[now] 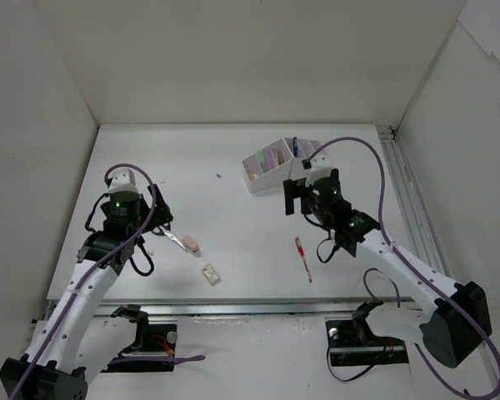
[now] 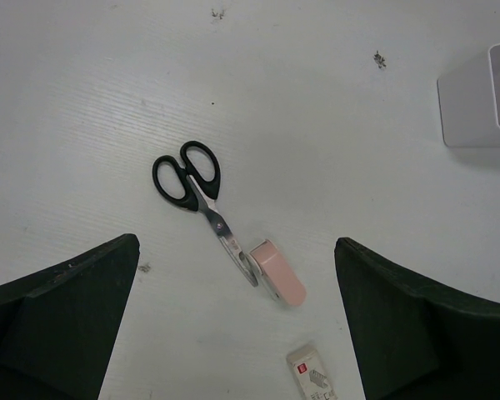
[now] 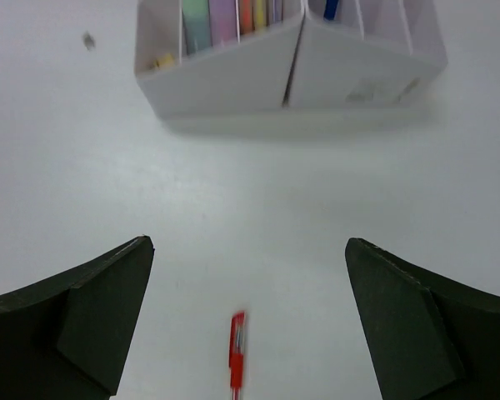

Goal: Sort the stationery into containers
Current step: Pick up the pen from the center of the board.

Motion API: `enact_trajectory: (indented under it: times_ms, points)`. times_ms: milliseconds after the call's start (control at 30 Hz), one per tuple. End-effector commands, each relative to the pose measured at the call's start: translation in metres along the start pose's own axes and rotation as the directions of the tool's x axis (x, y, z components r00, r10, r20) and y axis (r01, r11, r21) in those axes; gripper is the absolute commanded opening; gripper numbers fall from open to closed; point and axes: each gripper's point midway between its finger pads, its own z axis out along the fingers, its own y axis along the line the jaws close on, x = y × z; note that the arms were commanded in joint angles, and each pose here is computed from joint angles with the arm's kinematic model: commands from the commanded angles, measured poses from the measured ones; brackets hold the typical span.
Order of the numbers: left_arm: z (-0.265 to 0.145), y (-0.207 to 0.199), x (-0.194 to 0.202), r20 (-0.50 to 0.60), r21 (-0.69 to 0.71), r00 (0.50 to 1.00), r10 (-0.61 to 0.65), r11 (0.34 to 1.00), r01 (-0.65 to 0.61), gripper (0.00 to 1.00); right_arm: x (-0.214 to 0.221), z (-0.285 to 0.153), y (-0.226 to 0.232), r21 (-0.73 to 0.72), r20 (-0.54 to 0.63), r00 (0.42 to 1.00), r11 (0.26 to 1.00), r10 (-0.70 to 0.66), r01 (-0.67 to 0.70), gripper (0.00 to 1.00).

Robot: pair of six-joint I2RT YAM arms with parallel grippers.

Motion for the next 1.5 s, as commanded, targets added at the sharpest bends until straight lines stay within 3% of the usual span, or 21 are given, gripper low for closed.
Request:
enact_trajectory:
  times_ms: [0, 100, 300, 400, 500, 533, 600, 633, 767, 967, 1100, 1133, 1267, 1467]
  points:
    - [0.005, -0.012, -0.006, 0.025, 0.054, 1.000, 0.008, 0.999, -0.009, 0.99, 0.066, -0.025, -0.013, 0.122, -0.180, 0.981, 0.991, 0.075, -0.054, 0.98]
    - [0.007, -0.012, -0.001, 0.012, 0.061, 1.000, 0.006, 0.998, -0.007, 0.99, 0.110, -0.026, 0.009, 0.042, -0.296, 0.950, 0.995, 0.104, -0.096, 0.98]
    - [0.005, -0.009, 0.006, 0.003, 0.058, 1.000, 0.007, 0.998, -0.007, 0.99, 0.170, -0.022, 0.015, 0.118, -0.495, 0.853, 0.986, 0.164, -0.121, 0.97]
    - [0.001, -0.006, 0.004, 0.012, 0.049, 1.000, 0.004, 0.999, -0.004, 0.99, 0.186, -0.016, 0.018, 0.148, -0.550, 0.812, 0.980, 0.196, -0.137, 0.90]
    - [-0.002, -0.005, 0.004, 0.018, 0.040, 1.000, 0.008, 0.999, -0.009, 0.99, 0.199, -0.012, 0.022, 0.163, -0.592, 0.778, 0.976, 0.211, -0.141, 0.75]
    - [-0.002, -0.004, 0.003, 0.020, 0.034, 1.000, 0.010, 0.999, -0.011, 1.00, 0.204, -0.012, 0.021, 0.169, -0.605, 0.768, 0.977, 0.210, -0.133, 0.60]
    - [-0.002, -0.002, 0.004, 0.019, 0.023, 1.000, 0.011, 1.000, -0.012, 0.99, 0.213, -0.011, 0.021, 0.181, -0.630, 0.747, 0.976, 0.210, -0.121, 0.43]
    - [-0.002, -0.002, 0.003, 0.020, 0.022, 1.000, 0.011, 1.000, -0.012, 1.00, 0.217, -0.010, 0.021, 0.184, -0.644, 0.737, 0.976, 0.207, -0.114, 0.28]
    - [0.000, -0.001, 0.002, 0.015, 0.007, 1.000, 0.016, 1.000, -0.016, 0.99, 0.208, -0.004, 0.021, 0.173, -0.631, 0.754, 0.980, 0.184, -0.095, 0.02]
    - [0.006, -0.004, -0.002, 0.013, 0.005, 1.000, 0.020, 1.000, -0.020, 0.99, 0.126, 0.016, 0.012, 0.144, -0.431, 0.897, 0.989, 0.096, -0.037, 0.00]
    - [0.010, -0.007, -0.006, 0.007, -0.002, 1.000, 0.026, 1.000, -0.026, 1.00, 0.036, 0.027, 0.013, 0.069, -0.144, 0.987, 0.996, 0.070, -0.061, 0.00]
    - [0.013, -0.007, -0.005, -0.002, -0.008, 1.000, 0.029, 1.000, -0.029, 0.99, 0.000, 0.028, 0.011, 0.029, -0.011, 0.996, 0.996, 0.086, -0.086, 0.00]
    - [0.016, -0.010, -0.014, 0.001, -0.015, 1.000, 0.031, 0.999, -0.031, 1.00, -0.088, 0.023, -0.018, 0.066, 0.303, 0.952, 0.995, 0.047, -0.070, 0.00]
    - [0.020, -0.012, -0.027, 0.012, -0.046, 0.999, 0.037, 0.998, -0.036, 1.00, -0.178, 0.052, -0.065, 0.170, 0.488, 0.869, 0.985, -0.076, -0.009, 0.00]
